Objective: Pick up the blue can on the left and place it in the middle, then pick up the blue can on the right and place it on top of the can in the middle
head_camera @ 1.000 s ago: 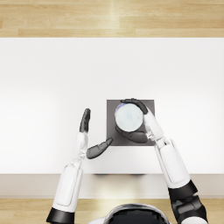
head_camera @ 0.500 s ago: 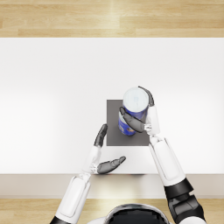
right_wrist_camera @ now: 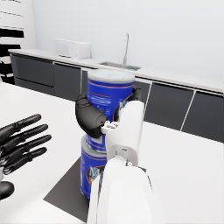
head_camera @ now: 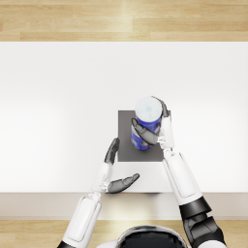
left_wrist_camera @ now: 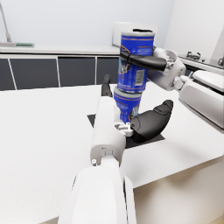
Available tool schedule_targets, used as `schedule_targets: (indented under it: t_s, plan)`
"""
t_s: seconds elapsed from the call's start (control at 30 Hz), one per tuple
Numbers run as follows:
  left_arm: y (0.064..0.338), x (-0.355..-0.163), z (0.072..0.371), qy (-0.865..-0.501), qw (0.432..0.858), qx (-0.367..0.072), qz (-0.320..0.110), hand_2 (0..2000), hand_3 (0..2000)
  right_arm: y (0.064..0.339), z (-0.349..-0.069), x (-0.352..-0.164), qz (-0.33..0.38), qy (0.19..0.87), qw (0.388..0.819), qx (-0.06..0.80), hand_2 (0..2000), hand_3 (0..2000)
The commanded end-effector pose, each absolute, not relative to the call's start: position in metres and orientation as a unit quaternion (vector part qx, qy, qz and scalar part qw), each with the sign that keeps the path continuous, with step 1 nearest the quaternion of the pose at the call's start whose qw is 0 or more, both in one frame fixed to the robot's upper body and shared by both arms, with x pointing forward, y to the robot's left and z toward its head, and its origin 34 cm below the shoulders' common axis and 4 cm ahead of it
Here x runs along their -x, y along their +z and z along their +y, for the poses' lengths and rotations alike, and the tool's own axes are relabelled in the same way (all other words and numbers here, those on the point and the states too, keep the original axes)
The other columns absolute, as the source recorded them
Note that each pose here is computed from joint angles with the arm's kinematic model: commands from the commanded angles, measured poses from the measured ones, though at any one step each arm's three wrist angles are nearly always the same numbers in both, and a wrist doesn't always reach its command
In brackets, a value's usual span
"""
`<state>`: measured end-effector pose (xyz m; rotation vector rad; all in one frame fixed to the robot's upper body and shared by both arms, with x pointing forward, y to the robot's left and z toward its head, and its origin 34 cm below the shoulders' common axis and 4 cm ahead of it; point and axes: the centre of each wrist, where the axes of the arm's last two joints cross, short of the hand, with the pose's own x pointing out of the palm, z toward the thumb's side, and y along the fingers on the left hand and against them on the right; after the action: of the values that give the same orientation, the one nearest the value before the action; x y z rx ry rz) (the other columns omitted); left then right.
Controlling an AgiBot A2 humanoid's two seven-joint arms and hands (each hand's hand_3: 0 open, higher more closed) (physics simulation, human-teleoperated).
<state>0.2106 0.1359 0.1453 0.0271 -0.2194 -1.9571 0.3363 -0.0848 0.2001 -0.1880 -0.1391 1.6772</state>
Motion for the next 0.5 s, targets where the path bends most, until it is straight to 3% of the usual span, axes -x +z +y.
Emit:
schedule_targets:
  t_s: [0.03,0.07,0.13,0.17,0.3,0.37,0.4,0.43,0.5]
  plan:
    - [0.150,-0.212,0.135,-0.827,0.553,-0.015,-0.101,0,0,0.204,-0.085,-0.340,-0.067,0.738,0.667,0.081,639,1193]
    - [0.150,-0.212,0.134,-0.827,0.553,-0.014,-0.102,0,0,0.204,-0.086,-0.340,-0.070,0.729,0.676,0.079,0,867]
    - [0.150,-0.212,0.134,-0.826,0.554,-0.013,-0.103,0,0,0.203,-0.087,-0.341,-0.071,0.713,0.694,0.072,0,213]
    - [0.150,-0.212,0.134,-0.826,0.554,-0.012,-0.103,0,0,0.202,-0.087,-0.342,-0.067,0.710,0.697,0.072,0,0]
    - [0.151,-0.213,0.134,-0.823,0.557,-0.011,-0.108,0,0,0.201,-0.088,-0.341,-0.070,0.700,0.707,0.066,0,0]
    - [0.160,-0.217,0.130,-0.822,0.555,-0.017,-0.126,0,0,0.215,-0.089,-0.336,-0.095,0.707,0.696,0.078,0,0]
    - [0.163,-0.218,0.129,-0.822,0.554,-0.019,-0.132,0,0,0.218,-0.095,-0.336,0.013,0.763,0.593,0.257,0,0]
    - [0.167,-0.220,0.128,-0.820,0.554,-0.022,-0.140,0,0,0.224,-0.092,-0.336,-0.079,0.743,0.652,0.128,0,0]
    - [0.172,-0.223,0.127,-0.818,0.555,-0.026,-0.150,0,0,0.232,-0.093,-0.334,-0.088,0.759,0.630,0.137,0,0]
